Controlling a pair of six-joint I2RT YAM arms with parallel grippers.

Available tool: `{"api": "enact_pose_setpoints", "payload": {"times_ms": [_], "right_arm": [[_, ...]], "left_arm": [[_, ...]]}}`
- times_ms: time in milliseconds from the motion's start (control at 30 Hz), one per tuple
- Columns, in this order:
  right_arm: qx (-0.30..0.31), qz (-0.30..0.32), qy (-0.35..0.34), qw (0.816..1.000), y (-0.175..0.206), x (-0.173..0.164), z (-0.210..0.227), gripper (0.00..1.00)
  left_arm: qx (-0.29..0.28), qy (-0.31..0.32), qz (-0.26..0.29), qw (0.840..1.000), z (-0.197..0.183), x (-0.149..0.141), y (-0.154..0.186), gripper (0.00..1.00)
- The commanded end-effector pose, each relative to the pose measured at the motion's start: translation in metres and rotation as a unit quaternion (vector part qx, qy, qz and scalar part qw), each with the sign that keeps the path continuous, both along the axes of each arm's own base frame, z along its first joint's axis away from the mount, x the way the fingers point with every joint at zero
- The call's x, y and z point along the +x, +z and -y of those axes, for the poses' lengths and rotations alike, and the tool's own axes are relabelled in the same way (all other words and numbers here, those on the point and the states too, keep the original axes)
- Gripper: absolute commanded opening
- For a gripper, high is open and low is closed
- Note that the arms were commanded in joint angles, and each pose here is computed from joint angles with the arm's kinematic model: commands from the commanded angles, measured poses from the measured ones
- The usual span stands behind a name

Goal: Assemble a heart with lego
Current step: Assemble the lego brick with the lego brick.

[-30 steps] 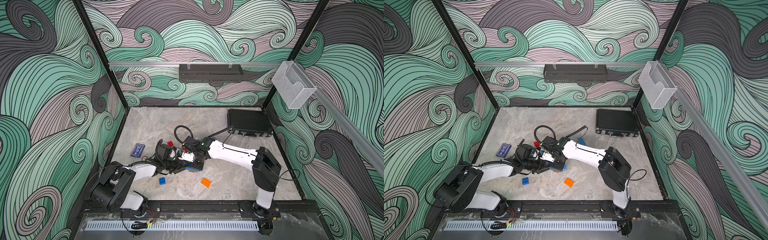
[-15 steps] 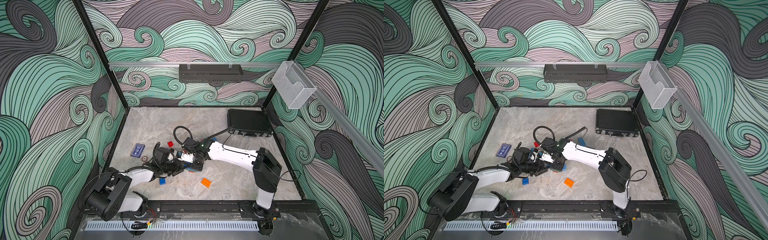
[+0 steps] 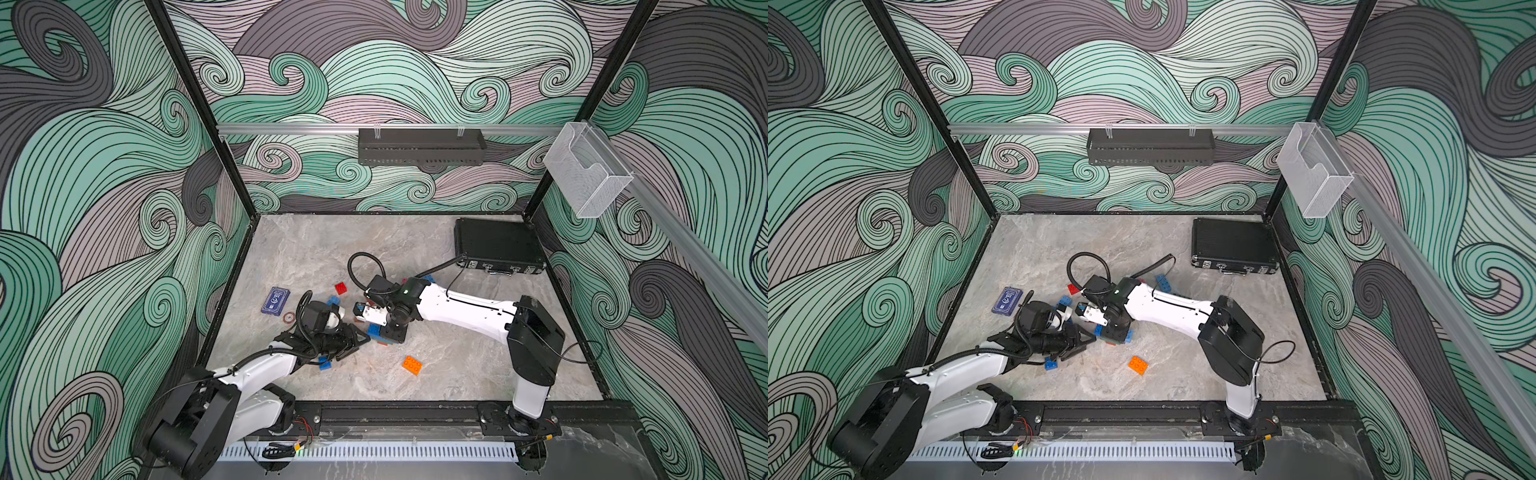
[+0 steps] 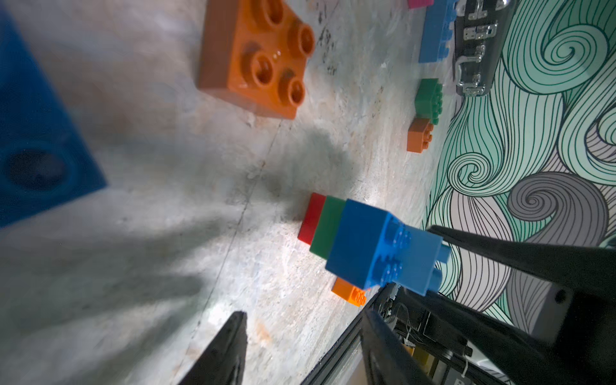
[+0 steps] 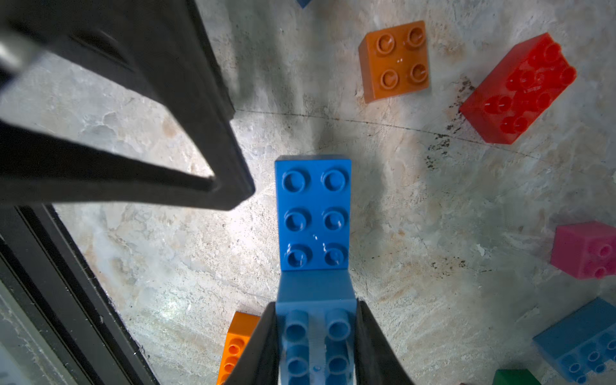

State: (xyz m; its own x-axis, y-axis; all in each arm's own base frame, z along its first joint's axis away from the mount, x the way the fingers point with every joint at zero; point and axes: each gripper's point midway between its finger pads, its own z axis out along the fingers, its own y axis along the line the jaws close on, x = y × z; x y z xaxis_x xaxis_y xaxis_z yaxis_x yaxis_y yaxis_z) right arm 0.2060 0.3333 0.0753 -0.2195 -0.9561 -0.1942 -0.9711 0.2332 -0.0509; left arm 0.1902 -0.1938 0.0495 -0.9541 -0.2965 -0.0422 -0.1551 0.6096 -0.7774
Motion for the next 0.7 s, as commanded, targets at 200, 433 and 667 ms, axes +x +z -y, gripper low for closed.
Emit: {"api": "enact_pose_setpoints", "payload": {"times_ms": [200,433,667], "right_arm": [[-0.042,-0.044,-0.005,0.998,-0.011,-0.017,0.02,0.53],[-0.018,-0.034,-0.013,0.999,0.007,-0.014,0.014,0.59],[0.034,-0.02,-0.07,0.997,0.039,0.002,0.017,0.66]], "left_arm": [[0.024,0.019,-0.008,0.999,-0.013,0.002,0.002,0.58],[0.018,0.02,-0.006,1.0,-0.013,0.005,0.003,0.58],[0.016,0.021,0.001,1.0,-0.014,0.007,0.009,0.58]]}}
